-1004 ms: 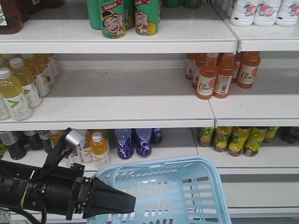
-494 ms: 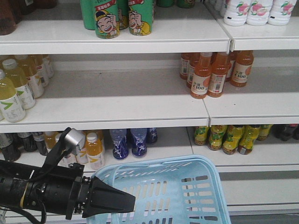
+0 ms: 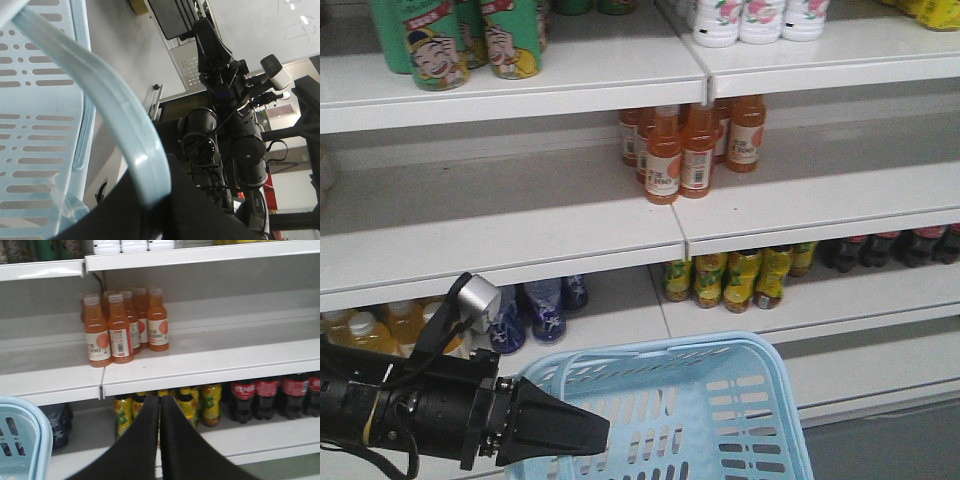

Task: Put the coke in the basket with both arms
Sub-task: 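Hold the basket in the left gripper while the base turns away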

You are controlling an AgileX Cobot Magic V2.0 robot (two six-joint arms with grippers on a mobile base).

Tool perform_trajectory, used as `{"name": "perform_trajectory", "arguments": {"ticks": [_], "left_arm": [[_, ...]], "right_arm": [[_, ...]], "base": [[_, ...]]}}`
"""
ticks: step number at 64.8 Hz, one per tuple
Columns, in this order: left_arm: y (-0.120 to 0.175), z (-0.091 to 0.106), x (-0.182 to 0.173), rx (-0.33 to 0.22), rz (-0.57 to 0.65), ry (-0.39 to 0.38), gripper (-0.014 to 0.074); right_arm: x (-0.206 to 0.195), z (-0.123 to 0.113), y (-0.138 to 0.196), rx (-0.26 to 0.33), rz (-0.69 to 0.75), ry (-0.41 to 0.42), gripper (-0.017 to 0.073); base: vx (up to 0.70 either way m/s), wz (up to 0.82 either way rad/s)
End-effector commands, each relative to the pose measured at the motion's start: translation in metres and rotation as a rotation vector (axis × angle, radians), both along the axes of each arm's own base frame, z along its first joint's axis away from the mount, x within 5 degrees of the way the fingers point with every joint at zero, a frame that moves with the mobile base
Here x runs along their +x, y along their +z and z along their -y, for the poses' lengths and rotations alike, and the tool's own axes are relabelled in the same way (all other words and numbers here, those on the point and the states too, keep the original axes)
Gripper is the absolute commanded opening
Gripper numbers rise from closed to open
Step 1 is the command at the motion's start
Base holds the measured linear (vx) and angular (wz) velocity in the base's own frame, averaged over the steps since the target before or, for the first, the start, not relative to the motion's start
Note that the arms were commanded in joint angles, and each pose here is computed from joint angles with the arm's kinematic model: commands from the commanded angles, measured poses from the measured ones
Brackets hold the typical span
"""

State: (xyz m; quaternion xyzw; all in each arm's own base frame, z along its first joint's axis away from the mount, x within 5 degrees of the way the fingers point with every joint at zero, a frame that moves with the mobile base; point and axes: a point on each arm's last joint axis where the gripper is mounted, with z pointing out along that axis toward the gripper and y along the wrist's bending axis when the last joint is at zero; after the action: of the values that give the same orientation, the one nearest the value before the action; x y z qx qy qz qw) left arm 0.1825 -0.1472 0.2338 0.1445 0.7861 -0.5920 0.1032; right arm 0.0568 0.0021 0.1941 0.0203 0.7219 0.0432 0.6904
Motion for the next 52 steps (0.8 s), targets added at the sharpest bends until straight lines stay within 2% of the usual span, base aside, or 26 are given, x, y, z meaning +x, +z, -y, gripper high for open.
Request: {"name": "perform_trajectory", "arguments": {"ticks": [1,52], "left_arm": [[0.0294,0.0033,-0.0128,-0.208,-0.008,-0.124,-0.0008],[0.0294,0.0033,-0.0128,-0.208,-0.008,-0.124,-0.0008]], "right_arm": [[-0.0007,0.0003,0.0029,-0.009,0.08,-0.002,-0.0004],[-0.0007,0.0003,0.0028,-0.009,0.079,-0.002,-0.0004]], "base": [[0.01,-0.48],[0.0,-0.52]]}}
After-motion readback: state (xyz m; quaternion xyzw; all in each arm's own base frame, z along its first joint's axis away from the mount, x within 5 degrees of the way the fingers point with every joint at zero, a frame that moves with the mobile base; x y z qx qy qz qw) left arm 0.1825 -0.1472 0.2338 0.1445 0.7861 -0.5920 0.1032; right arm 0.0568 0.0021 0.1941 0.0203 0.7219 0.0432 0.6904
